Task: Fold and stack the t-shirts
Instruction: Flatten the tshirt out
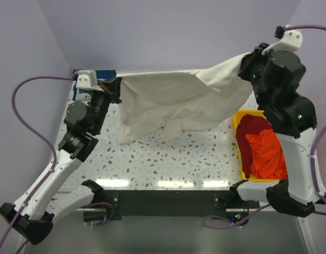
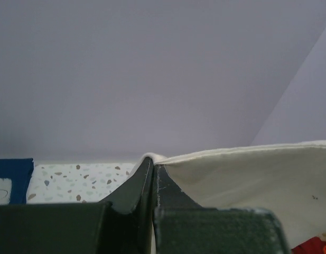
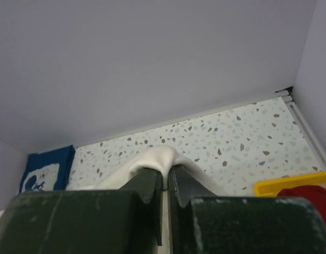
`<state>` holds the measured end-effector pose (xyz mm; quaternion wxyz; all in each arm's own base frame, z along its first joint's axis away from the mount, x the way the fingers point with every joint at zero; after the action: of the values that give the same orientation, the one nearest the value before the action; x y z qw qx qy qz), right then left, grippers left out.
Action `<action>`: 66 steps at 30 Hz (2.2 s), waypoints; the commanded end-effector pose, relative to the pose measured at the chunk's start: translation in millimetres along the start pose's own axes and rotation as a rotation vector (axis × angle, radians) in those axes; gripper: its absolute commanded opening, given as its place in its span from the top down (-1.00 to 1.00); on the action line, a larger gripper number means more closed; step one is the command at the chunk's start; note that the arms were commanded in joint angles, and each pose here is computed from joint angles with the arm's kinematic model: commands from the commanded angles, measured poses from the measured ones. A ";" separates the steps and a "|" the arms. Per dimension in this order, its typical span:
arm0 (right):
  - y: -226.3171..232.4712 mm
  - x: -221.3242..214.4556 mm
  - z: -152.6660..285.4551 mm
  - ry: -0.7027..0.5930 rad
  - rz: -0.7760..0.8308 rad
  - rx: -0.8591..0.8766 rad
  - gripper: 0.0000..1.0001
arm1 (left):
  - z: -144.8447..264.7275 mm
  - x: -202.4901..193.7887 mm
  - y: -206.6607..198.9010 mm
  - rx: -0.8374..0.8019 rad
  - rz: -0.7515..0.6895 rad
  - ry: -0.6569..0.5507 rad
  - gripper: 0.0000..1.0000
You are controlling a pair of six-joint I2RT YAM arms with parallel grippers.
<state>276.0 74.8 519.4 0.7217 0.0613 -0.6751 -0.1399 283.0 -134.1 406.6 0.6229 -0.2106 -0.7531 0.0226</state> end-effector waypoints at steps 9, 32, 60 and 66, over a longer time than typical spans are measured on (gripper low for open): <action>-13.7 69.9 67.7 -0.233 -0.136 0.135 1.00 | 25.1 112.4 -20.2 -0.044 0.037 -0.174 1.00; 97.1 92.2 -126.8 -0.509 -0.129 0.221 1.00 | -201.3 157.6 59.9 -0.173 -0.058 -0.305 1.00; -76.8 -348.4 2.3 0.539 -0.191 -0.006 -0.49 | 88.4 -185.4 165.8 0.490 0.376 0.369 -0.31; -71.9 -355.1 -20.7 0.582 -0.133 -0.064 -0.50 | 85.7 -194.5 180.7 0.606 0.402 0.360 -0.33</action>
<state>249.1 99.3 145.0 0.8858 0.1175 -0.4130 -0.1763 271.6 -26.6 156.8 0.7713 -0.1869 -0.5368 0.2863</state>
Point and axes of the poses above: each gripper's point midway between its finger pads, its own z axis back along the fingers, its own y axis along the line the jaws close on, x = y × z, the point moved 5 cm from there along z, back along the fingers
